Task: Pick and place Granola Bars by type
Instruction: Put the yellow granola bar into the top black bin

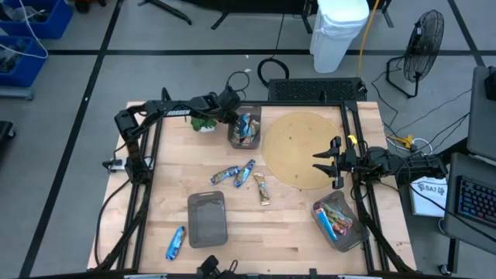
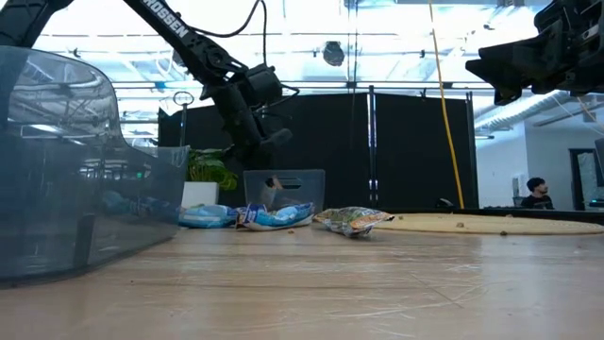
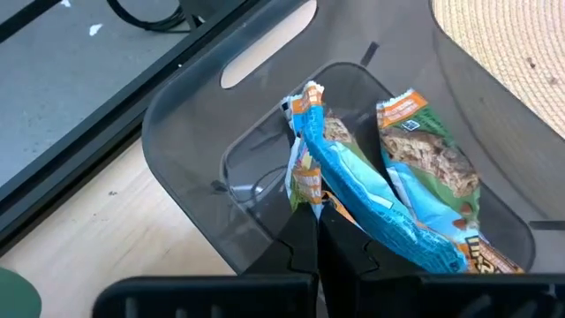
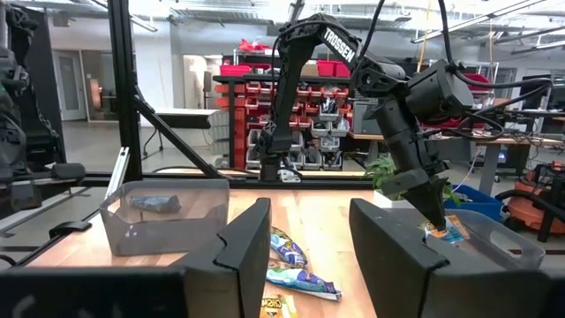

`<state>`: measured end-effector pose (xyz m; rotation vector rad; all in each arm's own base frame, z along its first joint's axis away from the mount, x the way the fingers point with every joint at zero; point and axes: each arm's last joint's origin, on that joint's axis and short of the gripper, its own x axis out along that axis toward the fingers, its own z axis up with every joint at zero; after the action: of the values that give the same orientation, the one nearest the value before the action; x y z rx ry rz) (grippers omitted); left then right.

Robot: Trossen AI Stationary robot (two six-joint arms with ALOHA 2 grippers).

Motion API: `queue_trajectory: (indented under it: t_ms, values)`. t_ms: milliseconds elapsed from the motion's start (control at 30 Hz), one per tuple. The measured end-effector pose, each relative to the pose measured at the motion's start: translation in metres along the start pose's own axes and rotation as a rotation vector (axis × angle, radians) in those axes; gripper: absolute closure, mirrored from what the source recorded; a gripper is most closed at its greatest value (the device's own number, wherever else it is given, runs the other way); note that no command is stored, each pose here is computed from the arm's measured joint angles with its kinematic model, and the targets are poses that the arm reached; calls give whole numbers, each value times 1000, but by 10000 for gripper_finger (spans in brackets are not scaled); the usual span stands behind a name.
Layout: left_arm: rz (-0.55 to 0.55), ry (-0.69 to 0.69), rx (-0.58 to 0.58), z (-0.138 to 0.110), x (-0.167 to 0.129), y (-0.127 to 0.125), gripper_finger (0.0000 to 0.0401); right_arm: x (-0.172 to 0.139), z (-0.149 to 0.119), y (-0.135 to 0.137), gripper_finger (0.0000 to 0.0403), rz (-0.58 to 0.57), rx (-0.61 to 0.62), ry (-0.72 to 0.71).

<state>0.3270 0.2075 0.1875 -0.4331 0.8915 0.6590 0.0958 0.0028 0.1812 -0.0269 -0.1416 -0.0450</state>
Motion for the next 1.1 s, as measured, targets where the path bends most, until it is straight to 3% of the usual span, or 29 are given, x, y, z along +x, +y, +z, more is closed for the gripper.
queue_trajectory:
  t_ms: [233,1100]
  values:
    - [-4,-5,-13,0,0,-1,379,0,0,0,253,0,0,0]
    - [-87,-40,-17,5,0,-4,374,0,0,0,253,0,0,0]
